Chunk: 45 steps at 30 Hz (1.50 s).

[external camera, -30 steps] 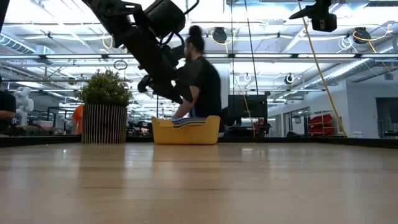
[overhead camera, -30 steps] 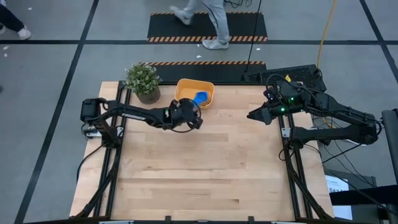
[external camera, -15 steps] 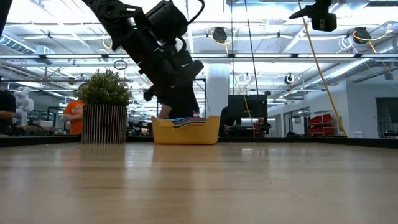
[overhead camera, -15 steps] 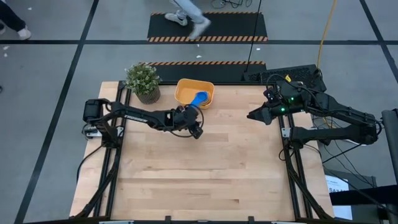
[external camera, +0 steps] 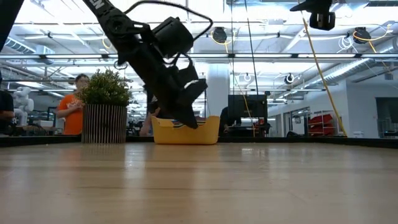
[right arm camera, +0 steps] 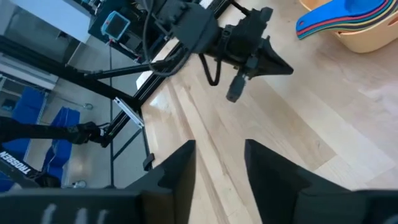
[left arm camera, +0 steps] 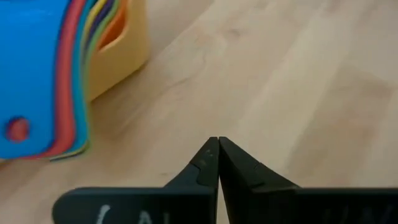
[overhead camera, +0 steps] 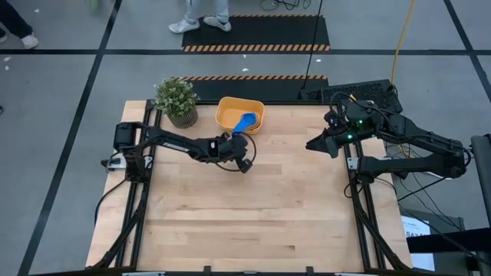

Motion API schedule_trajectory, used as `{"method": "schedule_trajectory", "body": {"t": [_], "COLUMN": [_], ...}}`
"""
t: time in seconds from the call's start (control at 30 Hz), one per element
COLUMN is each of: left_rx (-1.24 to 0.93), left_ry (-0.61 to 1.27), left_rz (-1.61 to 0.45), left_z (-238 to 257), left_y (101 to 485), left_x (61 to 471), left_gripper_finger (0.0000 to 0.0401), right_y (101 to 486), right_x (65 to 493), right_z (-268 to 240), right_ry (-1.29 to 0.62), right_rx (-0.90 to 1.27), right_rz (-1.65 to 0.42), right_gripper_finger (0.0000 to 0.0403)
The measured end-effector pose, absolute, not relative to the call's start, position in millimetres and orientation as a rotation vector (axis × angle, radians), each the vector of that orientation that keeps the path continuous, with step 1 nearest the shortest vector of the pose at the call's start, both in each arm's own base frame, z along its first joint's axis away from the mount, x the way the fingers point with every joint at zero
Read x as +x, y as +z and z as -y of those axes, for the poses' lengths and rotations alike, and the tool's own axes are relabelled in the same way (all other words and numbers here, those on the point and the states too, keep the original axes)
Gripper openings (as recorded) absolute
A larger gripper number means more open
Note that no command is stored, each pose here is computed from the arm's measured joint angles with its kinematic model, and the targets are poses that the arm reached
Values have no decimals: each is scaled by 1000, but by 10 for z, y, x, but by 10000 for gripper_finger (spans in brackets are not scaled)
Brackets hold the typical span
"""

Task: Nest measuring cups in basket
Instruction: Put the stacked measuring cups into the yellow bin

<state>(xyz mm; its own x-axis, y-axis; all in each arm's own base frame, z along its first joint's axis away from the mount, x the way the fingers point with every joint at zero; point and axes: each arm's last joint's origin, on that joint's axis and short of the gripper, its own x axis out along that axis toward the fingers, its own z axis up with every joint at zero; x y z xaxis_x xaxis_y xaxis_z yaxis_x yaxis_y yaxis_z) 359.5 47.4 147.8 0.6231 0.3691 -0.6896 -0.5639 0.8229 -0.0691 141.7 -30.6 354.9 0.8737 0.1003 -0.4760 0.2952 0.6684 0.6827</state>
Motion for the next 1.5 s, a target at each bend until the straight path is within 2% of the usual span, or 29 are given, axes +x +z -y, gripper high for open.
{"method": "schedule_trajectory", "body": {"t": [0.23,0.47,0.9,1.5], "left_rx": [-234,-247,-210,-342], "left_ry": [661,722,855,964], "left_rz": [-707,-699,-727,-685], "left_z": [-633,-817,-1055,-1326], "left_y": [1482,1483,1466,1460], "left_x": [3561,3523,3424,3321], "left_gripper_finger": [14,14,14,14], "right_y": [3549,3549,3549,3536], "right_x": [1417,1417,1417,1409], "right_z": [306,307,306,304], "right_ry": [-116,-117,-116,-116], "right_rx": [840,842,842,828], "right_rz": [-511,-511,-511,-526], "right_gripper_finger": [74,47,45,45]}}
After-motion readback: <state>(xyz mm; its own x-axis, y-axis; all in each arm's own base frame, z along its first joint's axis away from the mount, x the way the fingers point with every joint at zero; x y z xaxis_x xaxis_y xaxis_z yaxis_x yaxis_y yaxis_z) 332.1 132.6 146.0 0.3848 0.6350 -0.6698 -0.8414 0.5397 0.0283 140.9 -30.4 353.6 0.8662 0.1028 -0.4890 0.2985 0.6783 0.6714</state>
